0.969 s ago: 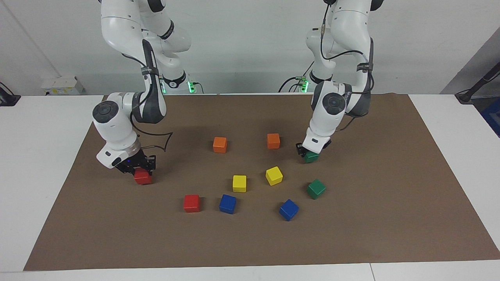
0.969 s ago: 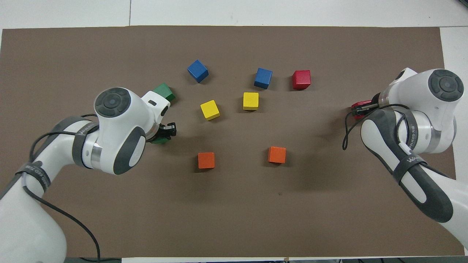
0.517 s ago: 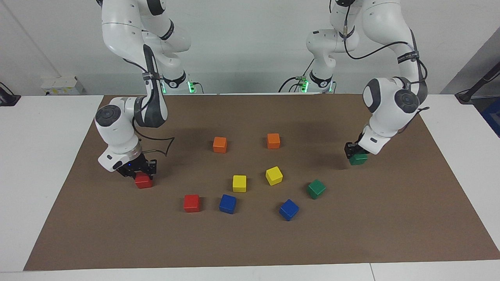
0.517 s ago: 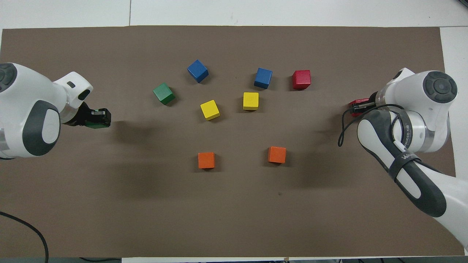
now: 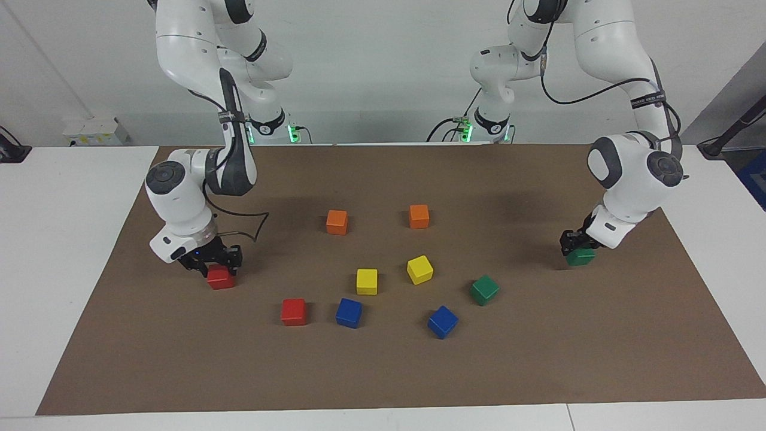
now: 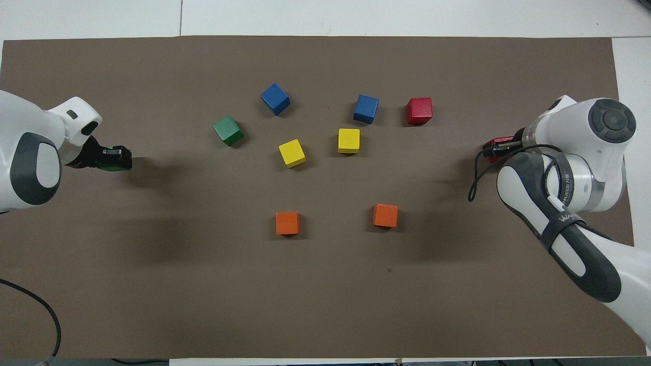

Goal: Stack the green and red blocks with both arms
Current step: 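Place green with the left gripper while the right gripper reaches the farther red, then grasp the farther red with the right gripper while the left gripper grasps green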

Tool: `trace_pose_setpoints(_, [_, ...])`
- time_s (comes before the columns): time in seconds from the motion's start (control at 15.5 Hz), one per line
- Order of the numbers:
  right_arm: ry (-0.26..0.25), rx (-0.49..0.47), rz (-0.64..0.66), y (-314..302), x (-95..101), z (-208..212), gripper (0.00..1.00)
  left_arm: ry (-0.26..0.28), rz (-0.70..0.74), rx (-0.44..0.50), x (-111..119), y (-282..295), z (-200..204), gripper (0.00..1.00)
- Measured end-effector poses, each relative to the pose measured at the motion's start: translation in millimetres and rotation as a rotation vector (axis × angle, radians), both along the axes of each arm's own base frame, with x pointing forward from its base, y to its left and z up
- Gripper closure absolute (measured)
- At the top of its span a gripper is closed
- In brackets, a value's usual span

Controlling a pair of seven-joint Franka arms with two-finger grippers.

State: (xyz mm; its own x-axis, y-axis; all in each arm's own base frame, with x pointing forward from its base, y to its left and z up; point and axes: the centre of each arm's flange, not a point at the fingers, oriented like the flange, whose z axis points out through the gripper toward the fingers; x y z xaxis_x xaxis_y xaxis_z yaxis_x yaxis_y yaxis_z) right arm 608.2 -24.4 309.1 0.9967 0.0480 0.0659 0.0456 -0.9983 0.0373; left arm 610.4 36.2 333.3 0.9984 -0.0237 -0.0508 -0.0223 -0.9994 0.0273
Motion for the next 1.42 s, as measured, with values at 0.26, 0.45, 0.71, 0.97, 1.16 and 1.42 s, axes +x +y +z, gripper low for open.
trace_pose_setpoints(0.26, [0.058, 0.003, -0.031, 24, 18.3, 50, 0.00, 0.002, -0.005, -0.002, 2, -3, -11, 0.45])
trace_pose_setpoints(0.45, [0.043, 0.006, -0.066, 72, 29.4, 88, 0.00, 0.010, -0.008, -0.004, 2, -5, -19, 0.45])
trace_pose_setpoints(0.71, [0.042, 0.006, -0.104, 136, 41.7, 91, 0.00, 0.004, -0.007, -0.004, 2, -5, -27, 0.45])
trace_pose_setpoints(0.97, [0.061, -0.003, -0.109, 157, 71.6, 72, 0.00, 0.002, -0.007, -0.004, 1, -5, -29, 0.34])
trace_pose_setpoints(1.16, [0.052, -0.004, -0.102, 165, 91.3, 57, 0.00, -0.002, -0.007, -0.004, 2, -5, -27, 0.01])
trace_pose_setpoints(1.42, [0.039, 0.002, -0.078, 186, 108.7, 41, 0.00, -0.026, 0.071, -0.002, 29, -11, 31, 0.00])
